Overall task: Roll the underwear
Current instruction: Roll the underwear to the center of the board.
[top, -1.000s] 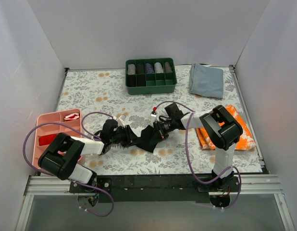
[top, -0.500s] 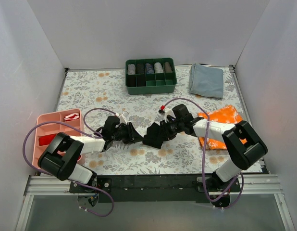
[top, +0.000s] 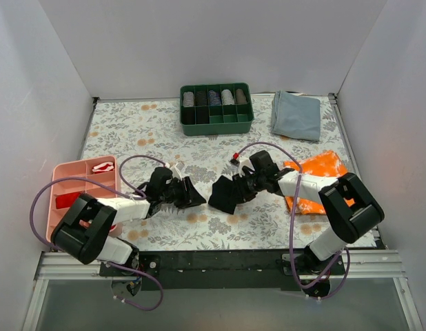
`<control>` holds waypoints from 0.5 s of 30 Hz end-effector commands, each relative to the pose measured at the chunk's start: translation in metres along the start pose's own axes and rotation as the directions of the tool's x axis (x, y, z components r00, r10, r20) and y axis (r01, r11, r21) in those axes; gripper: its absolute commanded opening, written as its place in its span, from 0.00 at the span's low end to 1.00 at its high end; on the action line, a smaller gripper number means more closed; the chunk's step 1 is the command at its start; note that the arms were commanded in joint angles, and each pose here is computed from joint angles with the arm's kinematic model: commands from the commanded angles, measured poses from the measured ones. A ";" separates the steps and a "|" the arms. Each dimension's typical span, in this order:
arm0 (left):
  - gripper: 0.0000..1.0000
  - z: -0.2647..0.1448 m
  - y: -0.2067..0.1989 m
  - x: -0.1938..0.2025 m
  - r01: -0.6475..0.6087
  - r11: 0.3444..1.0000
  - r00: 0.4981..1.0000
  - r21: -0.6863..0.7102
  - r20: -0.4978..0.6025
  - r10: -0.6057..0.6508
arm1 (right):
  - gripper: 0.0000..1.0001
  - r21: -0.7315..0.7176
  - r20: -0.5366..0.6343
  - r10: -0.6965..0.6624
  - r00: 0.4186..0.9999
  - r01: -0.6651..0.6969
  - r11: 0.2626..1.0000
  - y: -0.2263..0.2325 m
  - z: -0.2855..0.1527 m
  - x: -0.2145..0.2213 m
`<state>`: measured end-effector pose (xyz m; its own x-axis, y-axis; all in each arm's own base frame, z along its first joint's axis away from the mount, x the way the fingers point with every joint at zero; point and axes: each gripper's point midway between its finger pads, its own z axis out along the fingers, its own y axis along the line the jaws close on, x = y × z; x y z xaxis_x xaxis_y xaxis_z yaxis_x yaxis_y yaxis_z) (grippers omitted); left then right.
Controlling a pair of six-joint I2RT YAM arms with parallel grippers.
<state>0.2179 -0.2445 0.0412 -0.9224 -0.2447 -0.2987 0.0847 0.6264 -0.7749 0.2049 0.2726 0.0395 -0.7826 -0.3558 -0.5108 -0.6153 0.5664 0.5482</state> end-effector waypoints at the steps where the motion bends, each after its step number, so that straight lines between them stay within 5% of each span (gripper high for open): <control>1: 0.44 -0.014 -0.027 -0.020 -0.075 0.995 0.992 0.066 0.102 0.068 | 0.15 -0.050 -0.055 -0.031 0.998 0.028 0.998 0.001 0.010 0.005; 2: 0.53 -0.015 -0.032 -0.022 -0.082 0.993 0.990 0.086 0.119 0.072 | 0.15 -0.064 -0.068 -0.031 0.997 0.026 0.998 0.001 0.013 0.007; 5: 0.61 -0.015 -0.035 -0.020 -0.094 0.988 0.990 0.120 0.121 0.079 | 0.15 -0.105 -0.084 -0.037 0.996 0.028 0.994 0.005 0.017 0.005; 15: 0.62 0.005 -0.014 -0.003 -0.034 0.992 0.999 0.119 0.038 0.030 | 0.15 -0.141 -0.104 -0.032 0.994 0.018 0.990 0.006 0.025 -0.001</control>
<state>0.2250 -0.2537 0.0512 -0.9042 -0.2569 -0.3413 0.1458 0.5654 -0.8118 0.2047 0.2990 0.0385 -0.7744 -0.4172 -0.4756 -0.6294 0.4316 0.6462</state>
